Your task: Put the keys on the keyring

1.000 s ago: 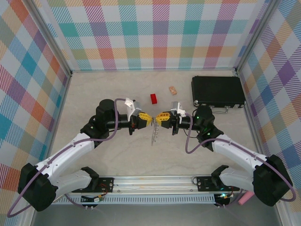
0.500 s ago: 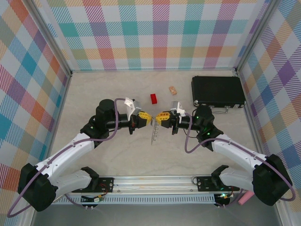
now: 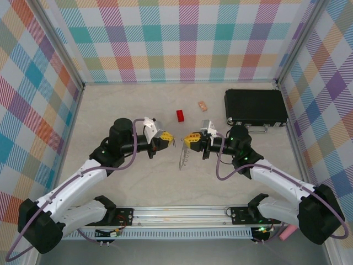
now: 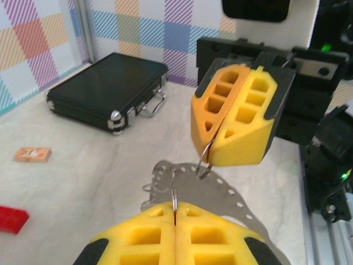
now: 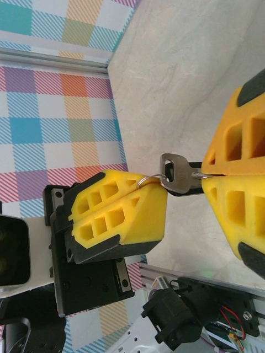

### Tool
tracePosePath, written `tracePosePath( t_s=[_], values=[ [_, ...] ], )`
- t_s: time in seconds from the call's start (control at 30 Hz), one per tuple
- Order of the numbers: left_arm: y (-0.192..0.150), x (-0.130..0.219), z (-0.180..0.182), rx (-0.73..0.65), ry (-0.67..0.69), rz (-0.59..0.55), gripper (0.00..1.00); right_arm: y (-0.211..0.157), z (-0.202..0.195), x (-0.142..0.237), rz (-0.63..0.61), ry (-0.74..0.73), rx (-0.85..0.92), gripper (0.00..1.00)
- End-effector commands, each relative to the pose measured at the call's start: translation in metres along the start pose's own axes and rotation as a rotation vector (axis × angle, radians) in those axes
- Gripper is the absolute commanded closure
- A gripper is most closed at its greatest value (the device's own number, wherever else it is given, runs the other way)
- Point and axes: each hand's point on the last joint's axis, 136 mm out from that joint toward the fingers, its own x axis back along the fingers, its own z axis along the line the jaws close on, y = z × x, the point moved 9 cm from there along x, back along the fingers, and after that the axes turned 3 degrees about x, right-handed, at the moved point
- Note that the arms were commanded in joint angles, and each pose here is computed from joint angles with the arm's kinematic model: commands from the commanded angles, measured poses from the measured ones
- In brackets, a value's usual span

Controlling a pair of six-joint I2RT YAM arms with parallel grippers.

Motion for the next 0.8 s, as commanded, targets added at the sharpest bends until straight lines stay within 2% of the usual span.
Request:
tracePosePath(
  t_s=[0.0,0.17,0.37,0.77],
  values=[
    [0.005,0.013,0.001,-0.145,0.085,0.029,1.00,0.008,0.002,0.002,-0.004,0.013,0.012,1.00],
    [-0.003,0.021,-0.003,-0.315,0.154,0.026,1.00,0.006,0.001,0.000,0.013,0.034,-0.015,1.00],
    [-0.014,0.021,-0.008,-0.470,0.171,0.050,1.00,0.004,0.000,-0.003,0.030,0.057,-0.018,1.00],
    [-0.015,-0.006,-0.016,-0.546,0.070,0.091,1.00,-0.003,-0.003,-0.008,0.082,0.009,0.017,1.00]
  ],
)
